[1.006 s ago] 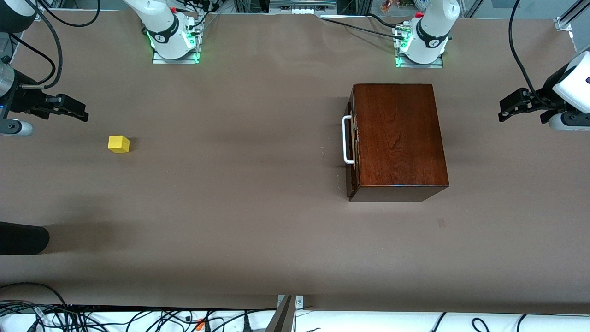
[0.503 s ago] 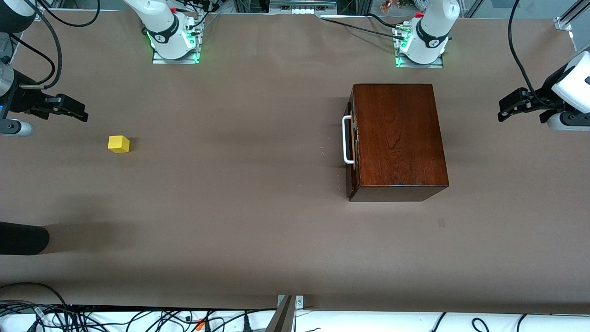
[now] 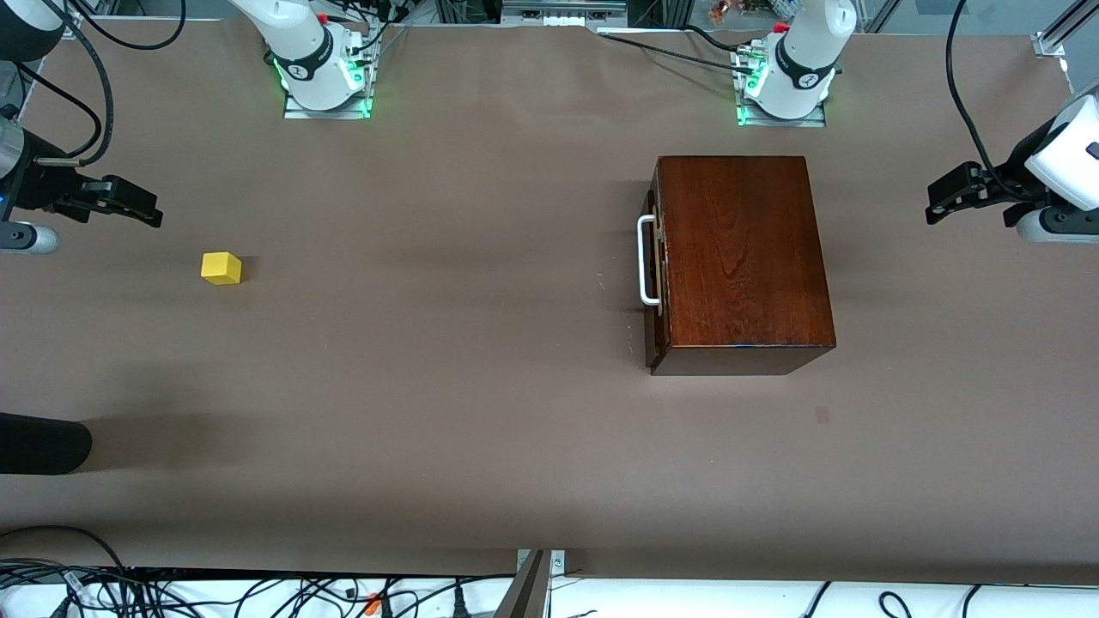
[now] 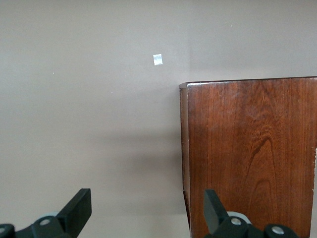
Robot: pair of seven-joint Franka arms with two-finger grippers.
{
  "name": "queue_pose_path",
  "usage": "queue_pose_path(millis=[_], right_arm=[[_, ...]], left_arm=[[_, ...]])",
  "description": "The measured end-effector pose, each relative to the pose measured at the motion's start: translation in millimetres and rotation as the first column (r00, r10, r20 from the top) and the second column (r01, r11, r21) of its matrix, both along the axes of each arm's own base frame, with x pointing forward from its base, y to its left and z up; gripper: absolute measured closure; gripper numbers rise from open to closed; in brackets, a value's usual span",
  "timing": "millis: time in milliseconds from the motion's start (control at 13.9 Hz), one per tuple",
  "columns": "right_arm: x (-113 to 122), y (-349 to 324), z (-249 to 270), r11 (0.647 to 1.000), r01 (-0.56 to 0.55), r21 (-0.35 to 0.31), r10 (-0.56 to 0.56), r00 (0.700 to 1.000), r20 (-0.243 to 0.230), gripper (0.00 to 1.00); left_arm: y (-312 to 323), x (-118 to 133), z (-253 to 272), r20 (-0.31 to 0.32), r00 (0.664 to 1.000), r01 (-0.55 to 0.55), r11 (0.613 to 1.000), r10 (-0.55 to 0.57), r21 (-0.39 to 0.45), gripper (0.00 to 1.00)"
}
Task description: Open drawer, take yellow block, close drawer
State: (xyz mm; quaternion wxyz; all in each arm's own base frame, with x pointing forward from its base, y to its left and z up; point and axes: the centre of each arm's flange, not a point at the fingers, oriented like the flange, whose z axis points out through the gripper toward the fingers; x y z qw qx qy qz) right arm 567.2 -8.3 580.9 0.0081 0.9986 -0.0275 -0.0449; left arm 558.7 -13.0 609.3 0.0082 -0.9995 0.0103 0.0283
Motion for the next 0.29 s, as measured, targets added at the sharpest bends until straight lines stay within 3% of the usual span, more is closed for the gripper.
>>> queue_pose_path(millis=[287], right_arm=[[0.1,-0.6,0.3,1.000,0.001,0.000,-0.001,1.000,0.001,0.00]], left_arm=[[-1.4,-0.9,-0.6,-0.008,1.000,0.003,1.000,-0.003,0.000,0.00]])
